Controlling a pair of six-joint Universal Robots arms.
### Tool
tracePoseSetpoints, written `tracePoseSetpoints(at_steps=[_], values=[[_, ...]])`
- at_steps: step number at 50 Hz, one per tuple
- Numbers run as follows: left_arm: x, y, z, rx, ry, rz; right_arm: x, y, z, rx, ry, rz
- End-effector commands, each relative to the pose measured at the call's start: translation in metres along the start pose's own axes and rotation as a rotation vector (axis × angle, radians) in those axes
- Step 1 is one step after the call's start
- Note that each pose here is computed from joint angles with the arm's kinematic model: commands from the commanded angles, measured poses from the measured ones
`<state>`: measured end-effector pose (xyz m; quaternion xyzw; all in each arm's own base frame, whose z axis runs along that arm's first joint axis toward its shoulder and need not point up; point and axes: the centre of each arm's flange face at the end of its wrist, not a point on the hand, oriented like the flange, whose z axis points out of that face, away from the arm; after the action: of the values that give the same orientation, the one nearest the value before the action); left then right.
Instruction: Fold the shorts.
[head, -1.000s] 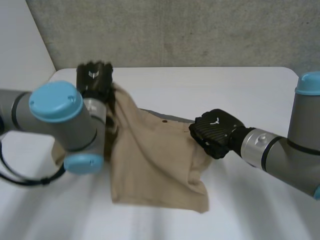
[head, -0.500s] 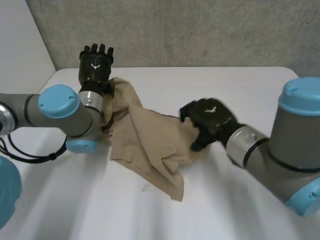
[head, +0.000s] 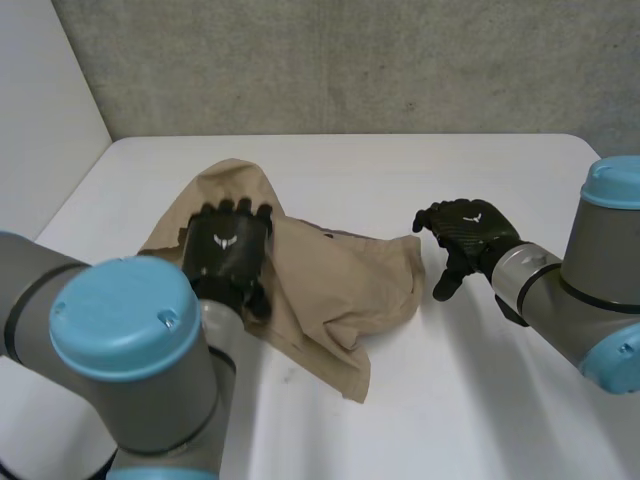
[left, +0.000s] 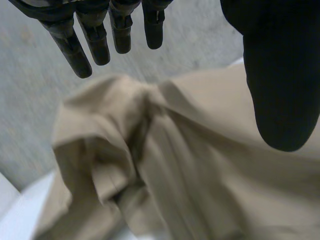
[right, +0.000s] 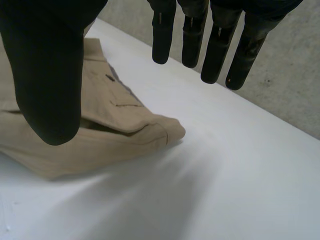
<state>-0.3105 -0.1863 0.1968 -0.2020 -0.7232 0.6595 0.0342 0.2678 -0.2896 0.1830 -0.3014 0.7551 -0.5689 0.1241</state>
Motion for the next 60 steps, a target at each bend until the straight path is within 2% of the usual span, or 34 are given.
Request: tracePoseSetpoints(at_steps=[1, 9, 21, 34, 48, 60], values=[[0.002, 0.024, -0.03, -0.244, 0.032, -0.175, 0.001, 0.01, 0.025, -0.012, -0.023, -0.113], [0.009, 0.035, -0.035, -0.342, 0.036, -0.356, 0.004, 0.011, 0.048, 0.02, -0.035, -0.341], [0.033, 0.044, -0.022, -0.364, 0.076, -0.475, -0.001, 0.023, 0.073, 0.075, -0.153, -0.432], [0.059, 0.041, -0.003, -0.323, 0.113, -0.506, 0.002, 0.033, 0.098, 0.094, -0.129, -0.599], [0.071, 0.059, 0.014, -0.337, 0.102, -0.483, 0.003, 0.037, 0.112, 0.112, -0.127, -0.606], [0.056, 0.047, 0.018, -0.301, 0.036, -0.491, 0.004, 0.038, 0.11, 0.101, -0.131, -0.592]])
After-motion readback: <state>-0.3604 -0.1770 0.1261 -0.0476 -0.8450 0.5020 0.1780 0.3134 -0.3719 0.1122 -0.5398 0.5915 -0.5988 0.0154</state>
